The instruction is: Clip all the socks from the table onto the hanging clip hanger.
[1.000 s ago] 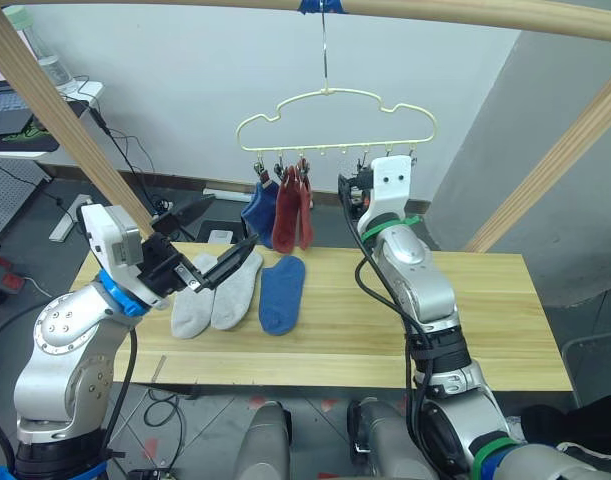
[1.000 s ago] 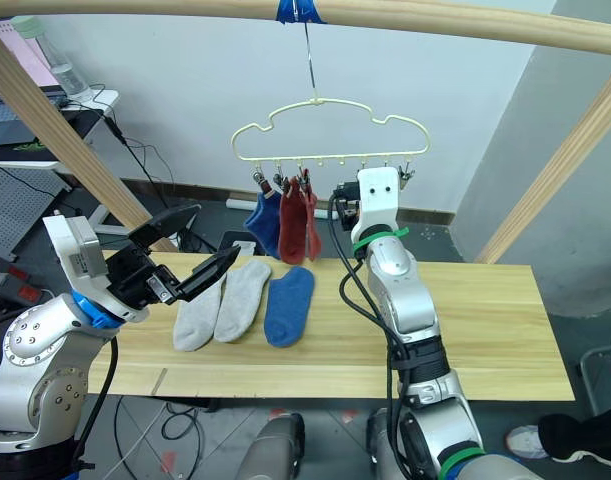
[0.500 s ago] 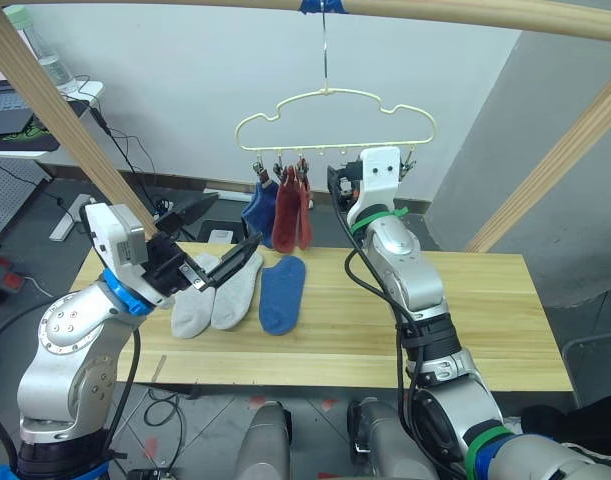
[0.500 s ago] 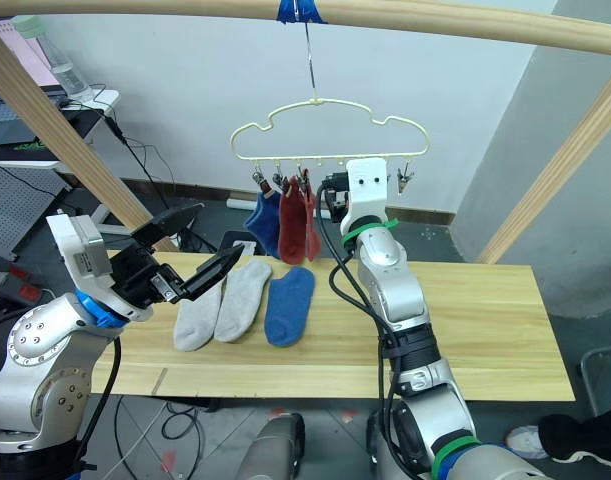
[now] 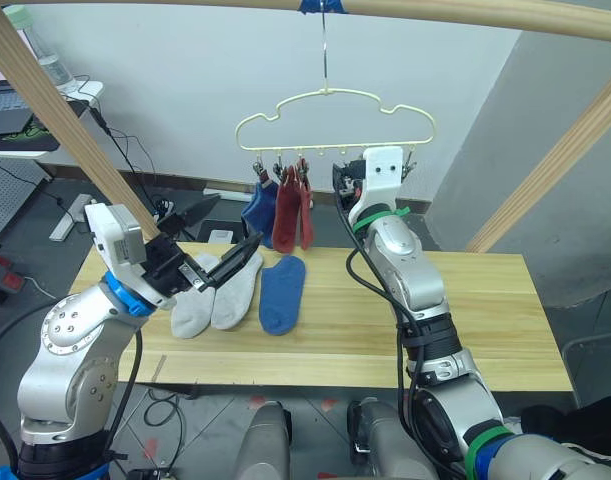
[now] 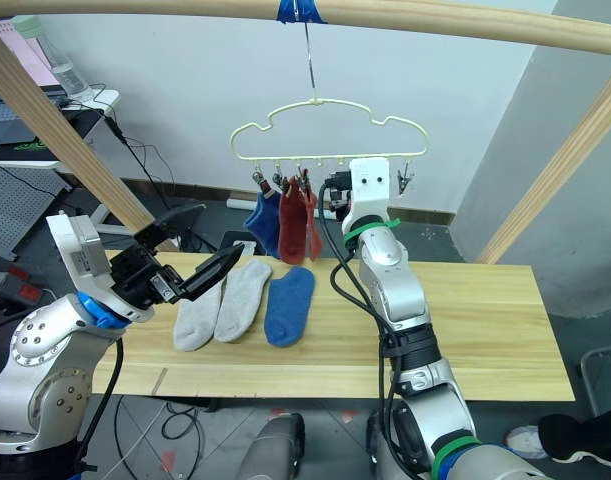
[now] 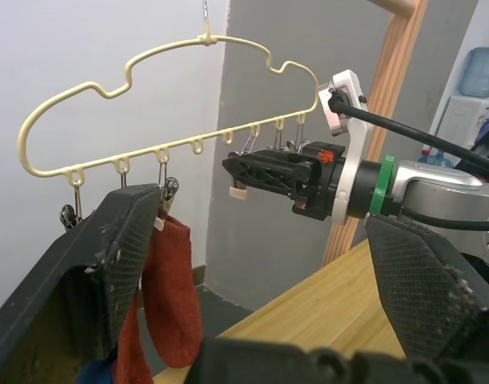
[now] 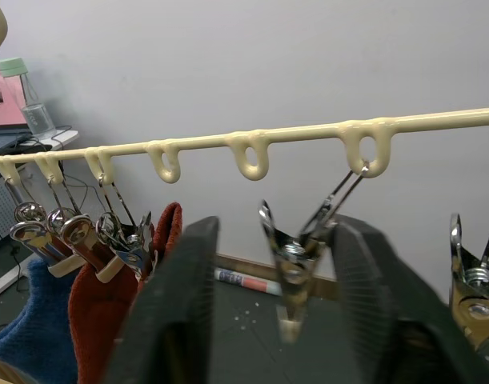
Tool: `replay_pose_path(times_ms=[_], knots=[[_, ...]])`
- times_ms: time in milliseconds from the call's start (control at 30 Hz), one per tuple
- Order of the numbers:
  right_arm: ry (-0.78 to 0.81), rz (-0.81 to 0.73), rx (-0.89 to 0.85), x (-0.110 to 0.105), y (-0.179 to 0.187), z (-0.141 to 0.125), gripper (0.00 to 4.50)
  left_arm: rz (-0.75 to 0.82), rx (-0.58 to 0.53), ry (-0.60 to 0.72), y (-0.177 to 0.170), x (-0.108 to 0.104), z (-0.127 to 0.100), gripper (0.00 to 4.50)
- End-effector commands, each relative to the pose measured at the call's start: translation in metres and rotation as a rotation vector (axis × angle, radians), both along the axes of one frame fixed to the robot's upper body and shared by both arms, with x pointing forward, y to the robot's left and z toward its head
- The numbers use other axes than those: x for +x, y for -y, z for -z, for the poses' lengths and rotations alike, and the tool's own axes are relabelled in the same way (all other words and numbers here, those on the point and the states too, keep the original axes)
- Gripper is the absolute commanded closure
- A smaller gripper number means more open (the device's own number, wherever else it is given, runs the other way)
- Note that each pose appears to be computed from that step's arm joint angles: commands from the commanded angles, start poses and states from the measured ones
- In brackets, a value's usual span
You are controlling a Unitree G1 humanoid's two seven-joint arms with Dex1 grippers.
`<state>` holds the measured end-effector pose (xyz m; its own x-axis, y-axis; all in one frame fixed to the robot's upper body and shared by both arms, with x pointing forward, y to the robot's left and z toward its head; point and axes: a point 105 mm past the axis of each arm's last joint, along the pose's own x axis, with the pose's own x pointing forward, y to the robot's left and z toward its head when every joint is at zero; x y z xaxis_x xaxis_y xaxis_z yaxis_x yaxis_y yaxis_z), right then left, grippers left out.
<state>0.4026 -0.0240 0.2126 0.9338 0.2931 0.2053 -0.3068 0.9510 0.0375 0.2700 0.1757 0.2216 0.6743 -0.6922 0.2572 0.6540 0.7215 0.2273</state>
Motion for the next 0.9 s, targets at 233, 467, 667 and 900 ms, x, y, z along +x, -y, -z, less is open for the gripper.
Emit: replay_pose_path(times_ms=[233,467,667,900], knots=[[0.072,-0.007,0.024,-0.0037,-0.0009,-0.0208,3.57,0.012,0.015,0.056,0.0029,-0.0065,-0.0118,0.00],[0.073,-0.005,0.019,-0.0027,-0.0010,-0.0215,3.57,0.008,0.019,0.060,0.0028,-0.0062,-0.0115,0.00],[0.067,0.006,0.010,-0.0009,0.0001,-0.0210,3.20,0.007,0.022,0.061,0.0032,-0.0062,-0.0106,0.00],[0.071,0.006,0.012,0.0002,-0.0026,-0.0232,2.43,0.007,0.027,0.064,0.0036,-0.0063,-0.0102,0.00]])
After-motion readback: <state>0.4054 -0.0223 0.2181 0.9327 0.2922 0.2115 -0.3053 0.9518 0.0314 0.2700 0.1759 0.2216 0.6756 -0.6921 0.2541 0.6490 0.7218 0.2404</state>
